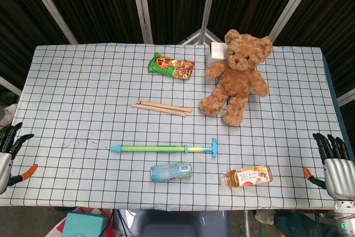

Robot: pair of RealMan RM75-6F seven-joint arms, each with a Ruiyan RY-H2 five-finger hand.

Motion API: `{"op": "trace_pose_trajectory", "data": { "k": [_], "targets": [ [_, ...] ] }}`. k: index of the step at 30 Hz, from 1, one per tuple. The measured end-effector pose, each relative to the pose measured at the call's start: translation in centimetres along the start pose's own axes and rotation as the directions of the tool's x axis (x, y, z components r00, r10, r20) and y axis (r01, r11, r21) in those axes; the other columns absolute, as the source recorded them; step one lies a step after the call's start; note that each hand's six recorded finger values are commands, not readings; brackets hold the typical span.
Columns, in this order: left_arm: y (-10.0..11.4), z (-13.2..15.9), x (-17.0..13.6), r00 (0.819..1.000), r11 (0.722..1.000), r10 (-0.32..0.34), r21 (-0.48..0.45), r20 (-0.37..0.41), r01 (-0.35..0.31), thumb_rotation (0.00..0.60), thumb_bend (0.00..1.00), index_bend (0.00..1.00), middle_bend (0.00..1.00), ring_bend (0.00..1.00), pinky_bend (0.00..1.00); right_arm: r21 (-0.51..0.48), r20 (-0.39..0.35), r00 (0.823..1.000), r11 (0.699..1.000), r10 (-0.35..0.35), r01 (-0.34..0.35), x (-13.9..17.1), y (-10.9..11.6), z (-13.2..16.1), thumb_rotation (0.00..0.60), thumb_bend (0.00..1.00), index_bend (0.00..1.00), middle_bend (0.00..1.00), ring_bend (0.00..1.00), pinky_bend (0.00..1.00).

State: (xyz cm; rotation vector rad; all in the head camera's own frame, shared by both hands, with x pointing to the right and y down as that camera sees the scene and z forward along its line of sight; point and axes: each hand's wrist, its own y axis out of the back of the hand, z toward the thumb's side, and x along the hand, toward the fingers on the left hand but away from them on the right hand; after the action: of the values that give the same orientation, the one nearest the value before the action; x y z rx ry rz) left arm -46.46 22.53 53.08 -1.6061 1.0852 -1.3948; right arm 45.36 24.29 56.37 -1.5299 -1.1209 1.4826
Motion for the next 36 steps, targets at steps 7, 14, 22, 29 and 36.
{"op": "trace_pose_trajectory", "data": {
  "k": [7,14,22,29,36],
  "targets": [
    [0.0,0.1,0.0,1.000,1.000,0.002,0.003,0.001,-0.002,0.600,0.31,0.20,0.00,0.00,0.12,0.005,0.000,1.000,1.000,0.022,-0.022,-0.2,-0.5,0.0,0.600,0.25,0.06,0.12,0.00,0.00],
    [-0.2,0.1,0.1,1.000,1.000,-0.006,0.006,-0.002,0.006,0.600,0.31,0.20,0.00,0.00,0.12,0.003,0.007,1.000,1.000,0.029,-0.029,-0.2,-0.5,-0.2,0.600,0.25,0.06,0.12,0.00,0.00],
    [-0.5,0.4,0.0,1.000,1.000,-0.011,0.018,0.002,0.011,0.600,0.31,0.20,0.00,0.00,0.12,-0.009,0.033,0.998,0.998,0.057,-0.057,-0.3,-0.9,-0.6,0.600,0.25,0.03,0.12,0.00,0.00],
    [-0.3,0.5,-0.4,1.000,1.000,0.005,0.024,-0.002,-0.005,0.600,0.31,0.20,0.00,0.00,0.12,-0.141,0.012,0.995,0.985,0.103,-0.100,-2.5,-1.8,0.0,0.600,0.25,0.03,0.12,0.03,0.00],
    [-0.6,0.4,0.0,1.000,1.000,-0.003,0.029,-0.017,0.003,0.600,0.31,0.20,0.00,0.00,0.12,-0.345,-0.006,0.975,0.915,0.221,-0.210,-8.1,-3.4,1.3,0.600,0.25,0.03,0.12,0.04,0.00]
  ]
}}
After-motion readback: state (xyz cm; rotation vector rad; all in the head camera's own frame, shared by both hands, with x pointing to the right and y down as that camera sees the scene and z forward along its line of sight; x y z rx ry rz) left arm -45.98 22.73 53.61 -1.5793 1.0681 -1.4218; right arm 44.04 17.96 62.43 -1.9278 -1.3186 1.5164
